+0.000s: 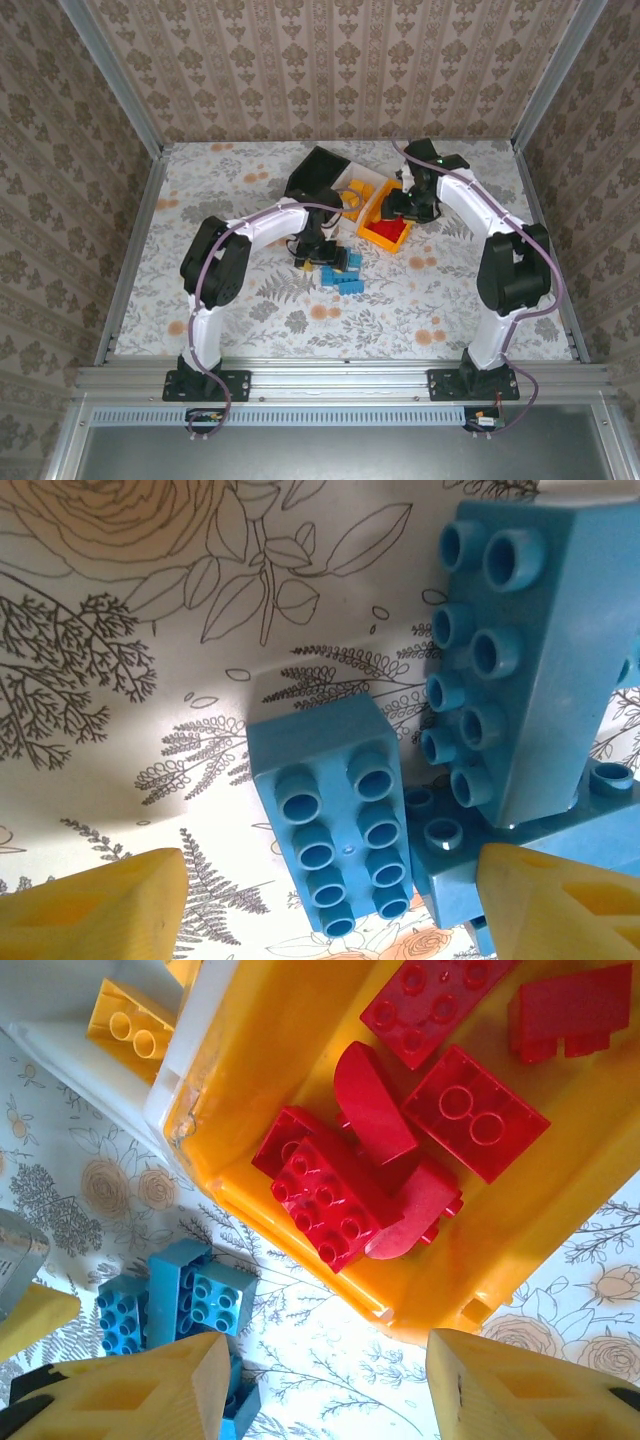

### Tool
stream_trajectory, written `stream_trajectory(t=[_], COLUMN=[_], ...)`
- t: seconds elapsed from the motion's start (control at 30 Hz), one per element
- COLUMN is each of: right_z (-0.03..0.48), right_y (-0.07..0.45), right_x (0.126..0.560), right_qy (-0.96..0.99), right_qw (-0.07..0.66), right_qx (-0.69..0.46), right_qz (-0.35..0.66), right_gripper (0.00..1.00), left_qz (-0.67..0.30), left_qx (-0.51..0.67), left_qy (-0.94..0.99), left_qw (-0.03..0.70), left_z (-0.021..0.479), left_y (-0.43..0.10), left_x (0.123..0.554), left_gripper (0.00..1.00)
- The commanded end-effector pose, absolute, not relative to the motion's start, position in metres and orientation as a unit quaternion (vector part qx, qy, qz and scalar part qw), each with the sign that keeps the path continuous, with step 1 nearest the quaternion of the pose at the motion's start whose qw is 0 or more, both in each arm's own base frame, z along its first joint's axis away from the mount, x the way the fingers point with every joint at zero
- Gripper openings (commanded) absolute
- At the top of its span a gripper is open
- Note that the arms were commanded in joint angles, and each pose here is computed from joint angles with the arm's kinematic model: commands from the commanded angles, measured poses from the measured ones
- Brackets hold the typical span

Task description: Sort the legos into containers by color

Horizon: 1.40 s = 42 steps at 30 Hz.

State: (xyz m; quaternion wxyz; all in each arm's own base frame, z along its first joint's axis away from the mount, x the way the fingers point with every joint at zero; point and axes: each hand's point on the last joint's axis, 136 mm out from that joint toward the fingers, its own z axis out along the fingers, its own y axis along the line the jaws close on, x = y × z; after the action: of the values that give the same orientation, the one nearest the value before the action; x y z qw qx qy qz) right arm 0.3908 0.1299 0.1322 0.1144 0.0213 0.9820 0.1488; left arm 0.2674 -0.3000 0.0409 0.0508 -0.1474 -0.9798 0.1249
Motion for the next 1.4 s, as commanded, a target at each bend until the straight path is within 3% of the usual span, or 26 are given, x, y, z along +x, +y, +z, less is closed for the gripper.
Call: stream_trajectory(t=[0.0,0.53,0.8,0.97,1.13,1.37], right_z=[0.147,0.15,0.147,0.145,0.142,0.138], right_y=[0.136,0.147,0.148,0.15,0.152,0.153], right_x=[0.382,0.374,0.372,0.373,0.375,0.366], right_qy=[0.977,0.976,0.975,0.975,0.974,0.975], right_qw=[0.124,0.124,0.124,0.124,0.119,0.106], right_qx=[0.026,0.016,0.017,0.016,0.015,0.016], right_qz=[0.172,0.179,0.181,0.186,0.191,0.197], right_gripper=[0.55,0.55,0.55,0.55,0.55,0.55], left_qz=[0.104,0.08,0.059,0.074,0.139,0.193], left_qx=[-0.127,-0.107,-0.104,-0.079,-0.022,0.055], left_qy=[-0.984,-0.988,-0.988,-0.99,-0.989,-0.973], left_qw=[0.064,0.078,0.102,0.089,0.039,-0.111], left_z=[0.026,0.013,0.01,0.03,0.071,0.145], left_y=[-0.292,-0.281,-0.263,-0.252,-0.24,-0.204], left_x=[0.269,0.279,0.261,0.265,0.309,0.45], left_gripper=[0.73,0.67,0.39,0.35,0.35,0.36])
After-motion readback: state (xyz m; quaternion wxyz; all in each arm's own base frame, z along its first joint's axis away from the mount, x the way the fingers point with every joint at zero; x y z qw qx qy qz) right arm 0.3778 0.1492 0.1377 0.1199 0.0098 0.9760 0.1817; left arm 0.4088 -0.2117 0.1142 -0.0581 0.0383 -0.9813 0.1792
